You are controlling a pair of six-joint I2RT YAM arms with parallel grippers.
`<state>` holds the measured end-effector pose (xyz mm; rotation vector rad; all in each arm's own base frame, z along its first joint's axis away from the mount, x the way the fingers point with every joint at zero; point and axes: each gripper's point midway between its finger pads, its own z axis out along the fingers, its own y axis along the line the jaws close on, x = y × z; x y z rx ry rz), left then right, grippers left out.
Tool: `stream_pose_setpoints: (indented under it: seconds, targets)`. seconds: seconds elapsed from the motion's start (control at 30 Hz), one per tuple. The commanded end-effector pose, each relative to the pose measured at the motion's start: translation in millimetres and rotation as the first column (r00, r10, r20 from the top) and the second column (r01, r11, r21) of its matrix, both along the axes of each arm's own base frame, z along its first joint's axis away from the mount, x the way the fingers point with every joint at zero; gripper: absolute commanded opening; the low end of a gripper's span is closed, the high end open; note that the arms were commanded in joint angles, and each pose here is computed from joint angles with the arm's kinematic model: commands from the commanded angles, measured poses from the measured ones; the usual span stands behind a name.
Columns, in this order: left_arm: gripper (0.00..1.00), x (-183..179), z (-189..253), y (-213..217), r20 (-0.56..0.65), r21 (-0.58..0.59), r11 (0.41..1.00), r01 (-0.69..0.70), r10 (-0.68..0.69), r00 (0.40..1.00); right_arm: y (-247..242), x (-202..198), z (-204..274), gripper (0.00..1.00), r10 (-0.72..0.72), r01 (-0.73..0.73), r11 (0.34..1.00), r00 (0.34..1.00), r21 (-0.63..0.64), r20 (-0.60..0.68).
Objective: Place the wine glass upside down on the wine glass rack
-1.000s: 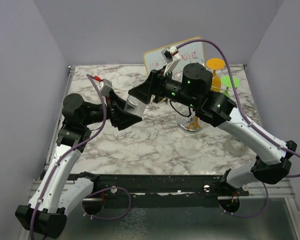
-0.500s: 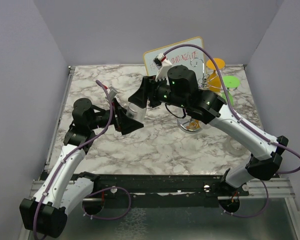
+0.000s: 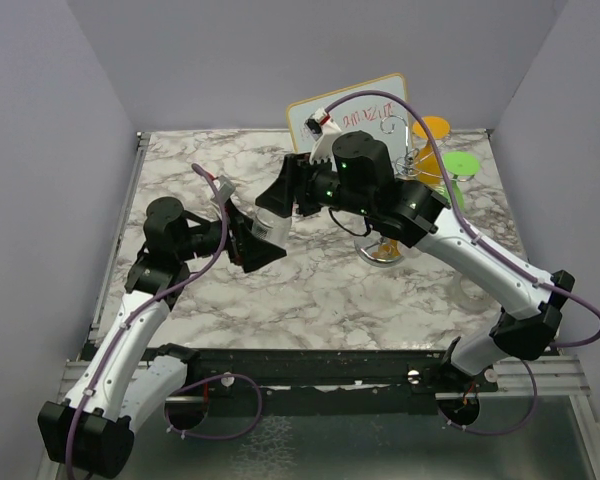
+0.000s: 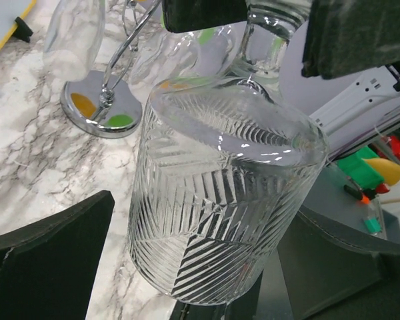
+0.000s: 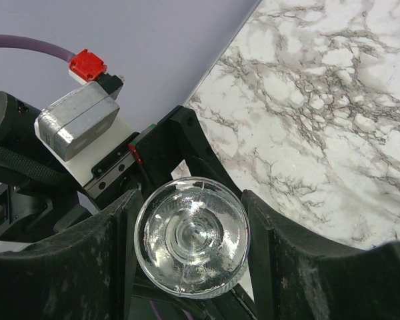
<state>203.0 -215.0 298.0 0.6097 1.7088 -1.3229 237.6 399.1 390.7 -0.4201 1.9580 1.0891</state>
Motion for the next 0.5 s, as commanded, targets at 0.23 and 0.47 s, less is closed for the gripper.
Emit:
stream_pose_setpoints:
  seconds: [0.23, 0.47]
  targets:
    - [0.99, 9.1, -1.4, 13.6, 0.105, 0.099, 0.991, -0.094, 0.084, 0.991, 10.7, -7.4, 8.8, 0.01, 0.065, -0.060, 0.994, 0.997, 0.094, -0.047]
    - [0.97, 2.7, 4.9, 8.1, 0.102, 0.064, 0.997, -0.040, 0.034, 0.994, 13.8, -6.4, 3.8, 0.01, 0.086, -0.080, 0.992, 0.995, 0.100, -0.060]
